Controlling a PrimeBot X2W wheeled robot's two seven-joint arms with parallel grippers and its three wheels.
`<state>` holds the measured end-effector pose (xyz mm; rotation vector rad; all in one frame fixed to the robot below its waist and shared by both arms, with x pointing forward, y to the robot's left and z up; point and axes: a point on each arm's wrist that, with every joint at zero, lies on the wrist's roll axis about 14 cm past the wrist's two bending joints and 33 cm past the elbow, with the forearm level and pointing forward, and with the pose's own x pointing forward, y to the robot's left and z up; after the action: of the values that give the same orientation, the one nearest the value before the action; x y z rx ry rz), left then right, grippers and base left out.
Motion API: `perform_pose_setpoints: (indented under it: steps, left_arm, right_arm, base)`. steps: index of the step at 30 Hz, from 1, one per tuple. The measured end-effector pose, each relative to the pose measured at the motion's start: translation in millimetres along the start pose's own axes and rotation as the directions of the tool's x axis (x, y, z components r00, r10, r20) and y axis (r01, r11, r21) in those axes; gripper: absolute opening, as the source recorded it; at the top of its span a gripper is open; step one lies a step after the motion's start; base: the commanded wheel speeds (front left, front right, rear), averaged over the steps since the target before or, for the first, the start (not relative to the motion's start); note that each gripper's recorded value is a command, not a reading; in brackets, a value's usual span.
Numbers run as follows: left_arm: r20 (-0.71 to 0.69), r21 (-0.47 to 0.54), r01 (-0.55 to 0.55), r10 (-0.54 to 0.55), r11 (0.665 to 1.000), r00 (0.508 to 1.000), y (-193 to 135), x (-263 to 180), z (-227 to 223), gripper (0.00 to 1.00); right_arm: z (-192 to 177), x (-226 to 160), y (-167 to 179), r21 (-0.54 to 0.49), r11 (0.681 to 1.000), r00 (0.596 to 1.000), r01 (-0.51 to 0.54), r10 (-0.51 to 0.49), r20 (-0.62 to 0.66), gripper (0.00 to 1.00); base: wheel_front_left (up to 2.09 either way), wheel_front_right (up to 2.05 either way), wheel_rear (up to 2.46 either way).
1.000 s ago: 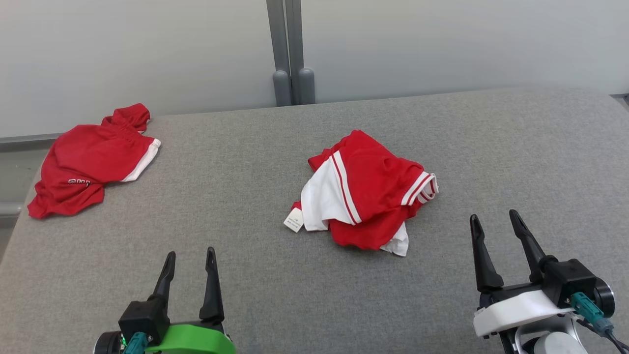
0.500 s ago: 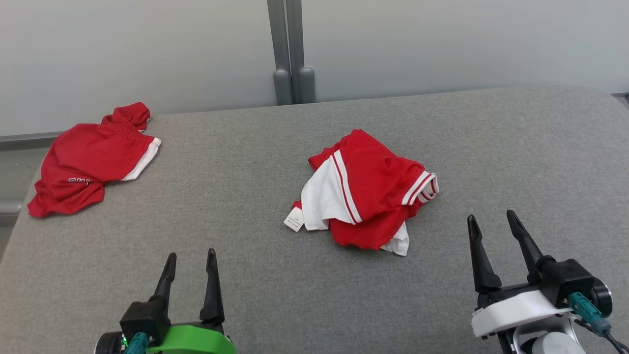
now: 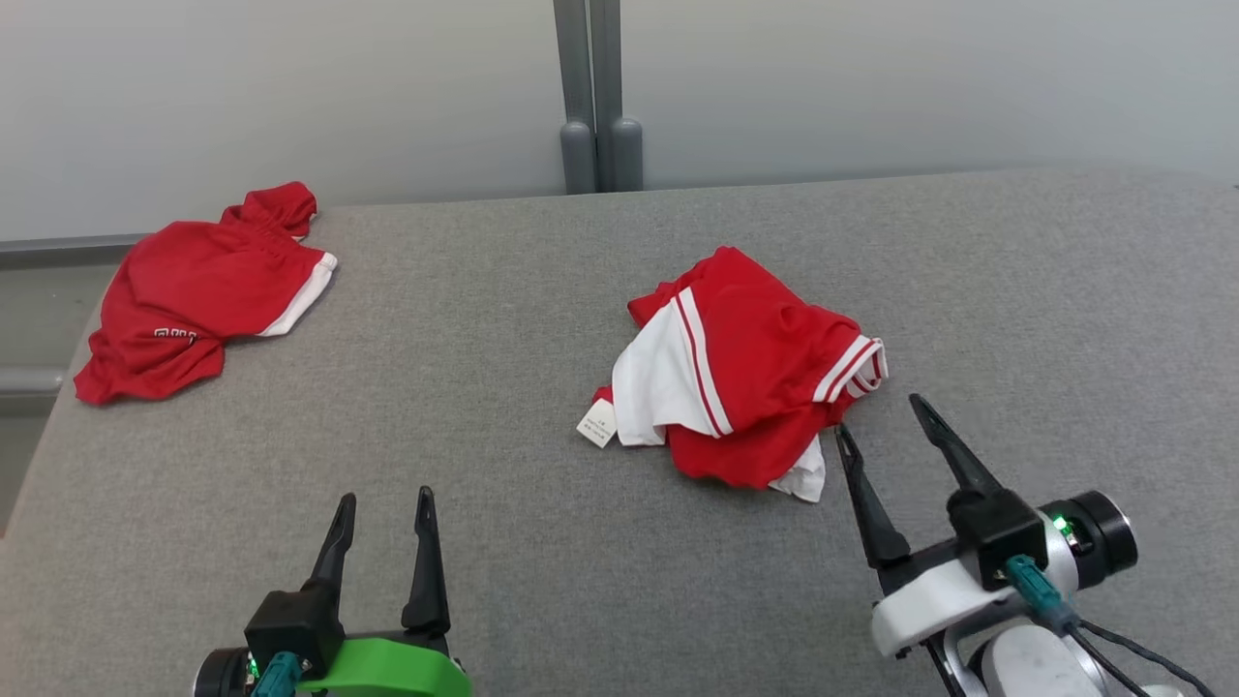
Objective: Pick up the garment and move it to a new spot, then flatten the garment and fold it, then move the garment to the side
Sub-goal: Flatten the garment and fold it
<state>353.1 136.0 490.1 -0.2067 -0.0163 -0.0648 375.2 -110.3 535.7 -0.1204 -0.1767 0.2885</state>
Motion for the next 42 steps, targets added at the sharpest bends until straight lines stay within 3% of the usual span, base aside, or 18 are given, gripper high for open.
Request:
perform_pose_setpoints:
  steps: [5,12,25,26,27,28,29,32,42]
  left_arm:
    - [0.0,-0.003,-0.016,0.016,1.0,1.0,4.7,3.2,0.0,1.0]
    - [-0.011,-0.023,-0.066,0.066,0.998,0.998,18.4,6.8,-2.9,1.0]
    - [-0.054,-0.017,-0.144,0.143,0.989,0.988,40.8,7.1,-16.1,1.0]
    - [-0.057,-0.016,-0.145,0.144,0.989,0.988,41.2,7.0,-16.9,1.0]
    - [-0.058,-0.016,-0.145,0.144,0.989,0.988,41.1,7.1,-17.3,1.0]
    - [-0.058,-0.016,-0.144,0.142,0.989,0.988,40.7,7.4,-17.3,1.0]
    - [-0.058,-0.016,-0.142,0.141,0.99,0.988,40.3,7.8,-17.3,1.0]
    - [-0.058,-0.017,-0.137,0.136,0.99,0.989,38.6,8.8,-17.6,1.0]
    - [-0.057,-0.018,-0.123,0.122,0.992,0.991,33.8,10.1,-17.2,1.0]
  right_arm:
    - [-24.9,20.2,13.1,-0.153,0.98,0.99,-0.126,0.114,-0.083,1.0]
    - [-65.6,43.3,24.3,-0.285,0.919,0.953,-0.271,0.215,-0.214,1.0]
    - [-94.7,77.2,53.2,-0.276,0.88,0.91,-0.386,0.314,-0.271,1.0]
    - [-96.9,77.7,53.1,-0.274,0.879,0.907,-0.389,0.315,-0.278,0.94]
    - [-97.6,78.2,53.0,-0.274,0.879,0.907,-0.39,0.315,-0.28,0.78]
    - [-97.2,78.9,53.3,-0.275,0.878,0.906,-0.391,0.316,-0.28,0.47]
    - [-95.9,80.1,53.5,-0.276,0.878,0.907,-0.391,0.318,-0.276,0.42]
    - [-93.5,81.9,53.1,-0.271,0.88,0.909,-0.389,0.318,-0.27,0.0]
    - [-83.8,87.6,43.2,-0.275,0.887,0.918,-0.371,0.306,-0.251,0.0]
  base:
    - [0.0,0.0,0.0]
    - [0.0,0.0,0.0]
    - [0.0,0.0,0.0]
    - [0.0,0.0,0.0]
    - [0.0,0.0,0.0]
    - [0.0,0.0,0.0]
    - [0.0,0.0,0.0]
    - [0.0,0.0,0.0]
    - [0.0,0.0,0.0]
